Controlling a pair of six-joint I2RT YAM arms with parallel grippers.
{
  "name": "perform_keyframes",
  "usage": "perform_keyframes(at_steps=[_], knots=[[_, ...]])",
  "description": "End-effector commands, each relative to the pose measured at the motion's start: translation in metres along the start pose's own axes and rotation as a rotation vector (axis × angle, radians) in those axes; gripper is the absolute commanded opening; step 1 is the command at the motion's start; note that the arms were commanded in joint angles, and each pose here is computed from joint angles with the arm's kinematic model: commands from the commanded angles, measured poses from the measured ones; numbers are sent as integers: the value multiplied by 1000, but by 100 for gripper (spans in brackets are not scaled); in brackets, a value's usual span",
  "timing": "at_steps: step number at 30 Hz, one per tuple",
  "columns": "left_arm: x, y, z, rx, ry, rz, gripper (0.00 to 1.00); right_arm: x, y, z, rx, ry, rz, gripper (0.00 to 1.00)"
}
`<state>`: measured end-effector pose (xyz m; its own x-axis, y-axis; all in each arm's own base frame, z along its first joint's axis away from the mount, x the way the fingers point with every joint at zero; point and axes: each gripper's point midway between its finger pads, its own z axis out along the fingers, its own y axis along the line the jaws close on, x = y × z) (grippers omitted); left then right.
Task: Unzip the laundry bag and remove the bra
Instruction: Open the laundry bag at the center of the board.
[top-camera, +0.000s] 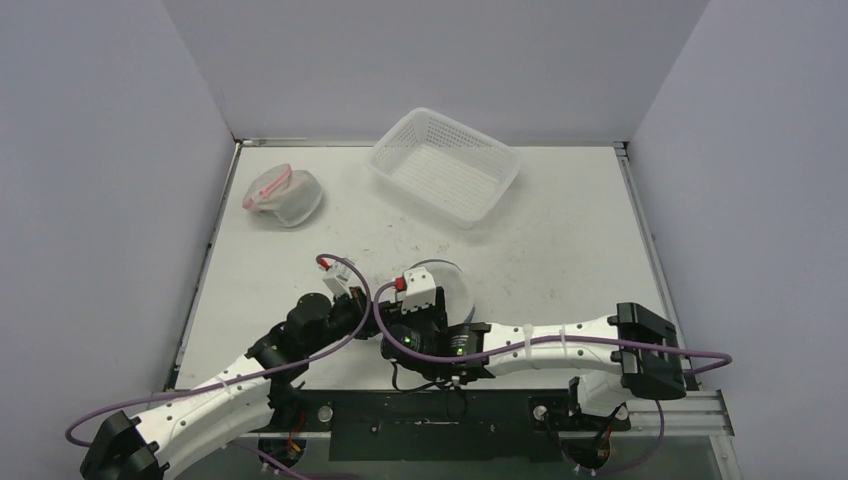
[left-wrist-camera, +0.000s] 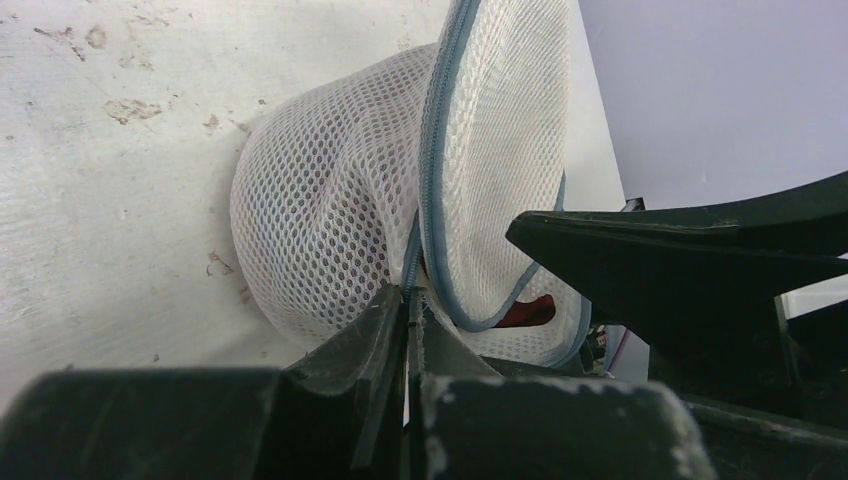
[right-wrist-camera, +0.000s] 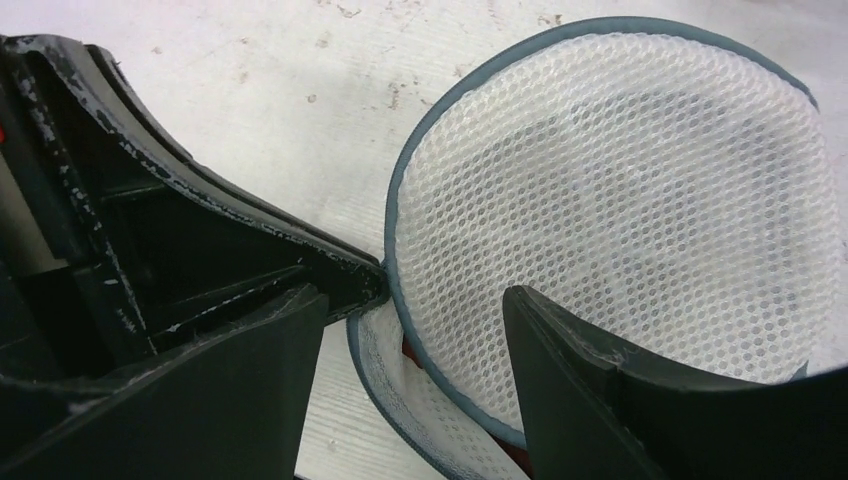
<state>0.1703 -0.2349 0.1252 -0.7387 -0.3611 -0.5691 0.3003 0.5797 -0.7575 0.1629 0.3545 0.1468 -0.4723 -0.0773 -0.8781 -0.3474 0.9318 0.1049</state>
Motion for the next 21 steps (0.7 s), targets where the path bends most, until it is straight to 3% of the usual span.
perform_keyframes(at_steps=[1, 8, 21], knots=[[-17, -29, 1, 93, -60, 2, 0, -22, 0, 1, 72, -65, 44, 65], [-14, -28, 2, 94, -54, 2, 0, -19, -7, 13, 119, -70, 49, 56], [-13, -26, 2, 85, -55, 1, 0, -22, -18, 13, 142, -71, 54, 7]])
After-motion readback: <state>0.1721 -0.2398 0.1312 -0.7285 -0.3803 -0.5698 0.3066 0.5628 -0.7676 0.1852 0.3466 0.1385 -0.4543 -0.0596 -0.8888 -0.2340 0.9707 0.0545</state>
